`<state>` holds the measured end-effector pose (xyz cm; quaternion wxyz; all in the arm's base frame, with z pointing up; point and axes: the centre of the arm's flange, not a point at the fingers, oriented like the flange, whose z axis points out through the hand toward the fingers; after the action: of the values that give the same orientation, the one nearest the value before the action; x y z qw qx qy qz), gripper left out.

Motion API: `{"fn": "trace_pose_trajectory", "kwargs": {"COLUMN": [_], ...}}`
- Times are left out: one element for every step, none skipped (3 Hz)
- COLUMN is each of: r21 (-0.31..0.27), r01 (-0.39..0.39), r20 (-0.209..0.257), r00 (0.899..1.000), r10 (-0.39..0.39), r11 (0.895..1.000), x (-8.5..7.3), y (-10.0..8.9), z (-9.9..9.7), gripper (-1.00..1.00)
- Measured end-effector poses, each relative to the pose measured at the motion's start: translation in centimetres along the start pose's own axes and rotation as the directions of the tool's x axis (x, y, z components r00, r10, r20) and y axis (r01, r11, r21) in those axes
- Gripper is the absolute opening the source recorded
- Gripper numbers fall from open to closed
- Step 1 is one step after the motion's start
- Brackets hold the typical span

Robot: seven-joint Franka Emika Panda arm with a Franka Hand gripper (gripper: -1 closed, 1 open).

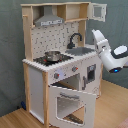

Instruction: Play with the kitchen

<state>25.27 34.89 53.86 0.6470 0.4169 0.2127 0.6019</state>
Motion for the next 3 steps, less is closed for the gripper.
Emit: {"fn": "trace_pose_trajectory", "kwargs": {"r21": [-0.026, -0.054, -0.076], "r01": [-0.014, -0.018, -0.015], "r20": [0.076, 0.156, 0.236], "r00": [0.997, 0.987, 0.971], "r10": [0.016, 0.026, 0.033], "r11": [1.0, 0.998, 0.997], "x": [-0.4, -1.0, -1.7], "y": [1.3, 2.7, 4.1], "z": [0.4, 0.8, 0.9], "gripper": [1.0, 1.0, 1.0]}}
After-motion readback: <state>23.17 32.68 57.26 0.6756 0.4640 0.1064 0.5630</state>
